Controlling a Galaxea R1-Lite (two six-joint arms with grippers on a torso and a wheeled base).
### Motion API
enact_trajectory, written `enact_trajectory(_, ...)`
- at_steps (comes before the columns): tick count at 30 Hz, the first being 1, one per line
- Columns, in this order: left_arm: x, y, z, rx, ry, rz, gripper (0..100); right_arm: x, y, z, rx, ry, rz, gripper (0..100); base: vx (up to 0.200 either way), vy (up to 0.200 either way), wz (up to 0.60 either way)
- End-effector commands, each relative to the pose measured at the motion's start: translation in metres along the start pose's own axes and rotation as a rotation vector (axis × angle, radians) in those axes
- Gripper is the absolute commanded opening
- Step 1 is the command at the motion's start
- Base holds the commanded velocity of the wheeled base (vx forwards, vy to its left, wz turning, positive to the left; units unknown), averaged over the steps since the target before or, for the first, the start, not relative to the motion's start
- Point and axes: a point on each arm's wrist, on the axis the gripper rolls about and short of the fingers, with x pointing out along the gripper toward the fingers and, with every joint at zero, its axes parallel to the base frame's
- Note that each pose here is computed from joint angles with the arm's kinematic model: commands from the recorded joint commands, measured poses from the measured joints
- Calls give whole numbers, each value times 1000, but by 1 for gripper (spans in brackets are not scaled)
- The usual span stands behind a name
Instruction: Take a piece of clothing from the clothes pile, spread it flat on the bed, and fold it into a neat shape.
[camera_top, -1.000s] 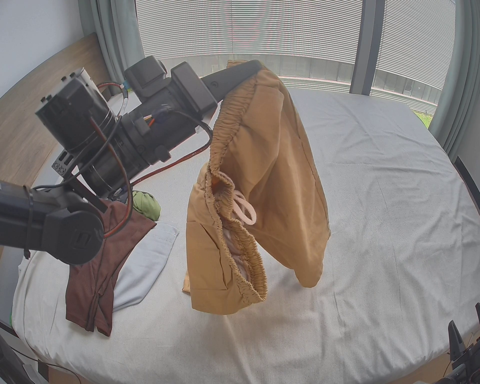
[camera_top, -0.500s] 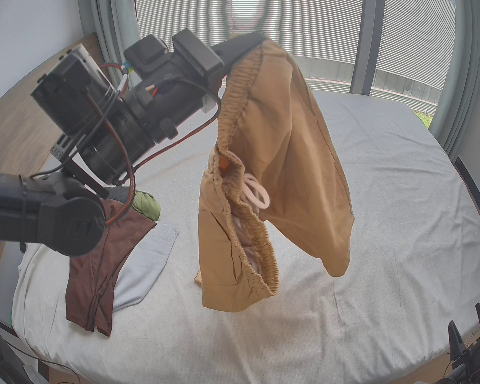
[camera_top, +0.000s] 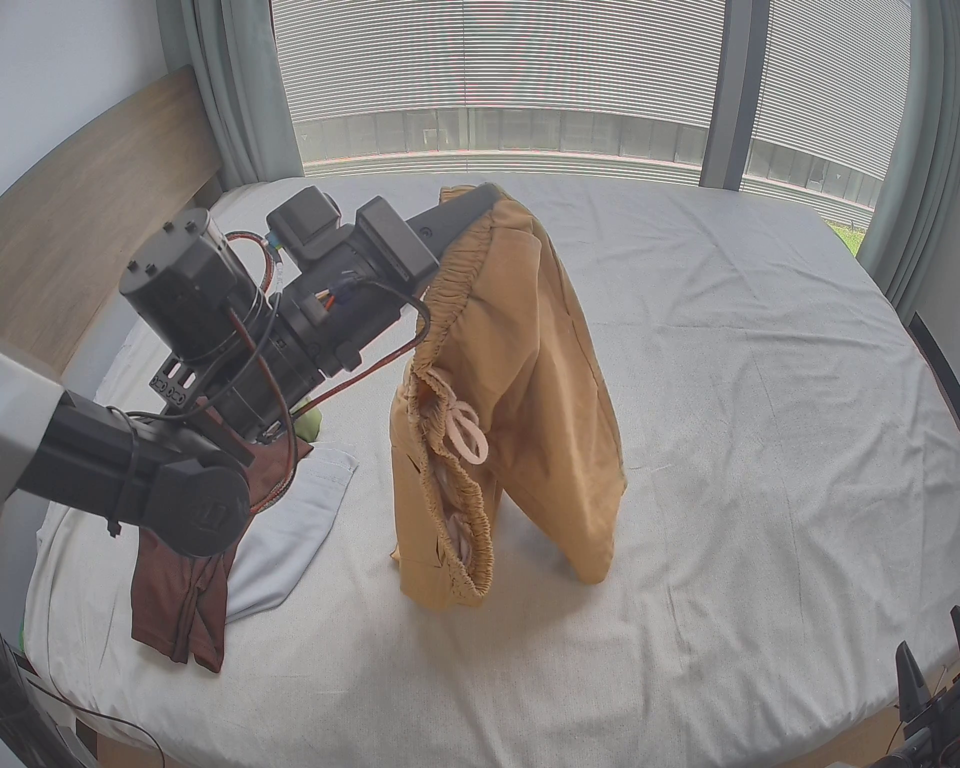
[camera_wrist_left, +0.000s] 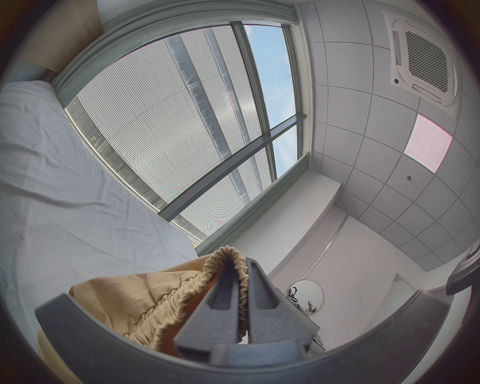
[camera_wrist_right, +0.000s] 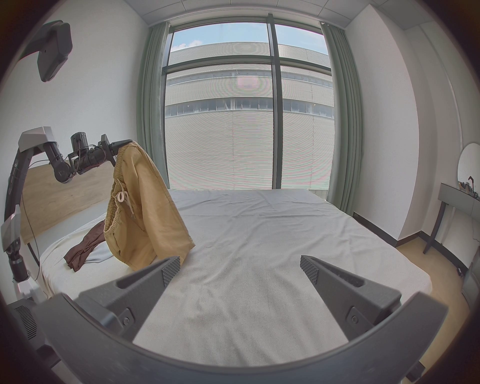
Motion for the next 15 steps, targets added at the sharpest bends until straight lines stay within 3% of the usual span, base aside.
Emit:
enact_trajectory(1, 0, 6, -6, -6, 11, 15, 0, 0, 0, -5, 0, -2, 1, 100, 0, 0, 0)
enact_trajectory(15, -3, 6, -6, 29, 16, 19, 0, 0, 0, -5, 0, -2, 4, 100, 0, 0, 0)
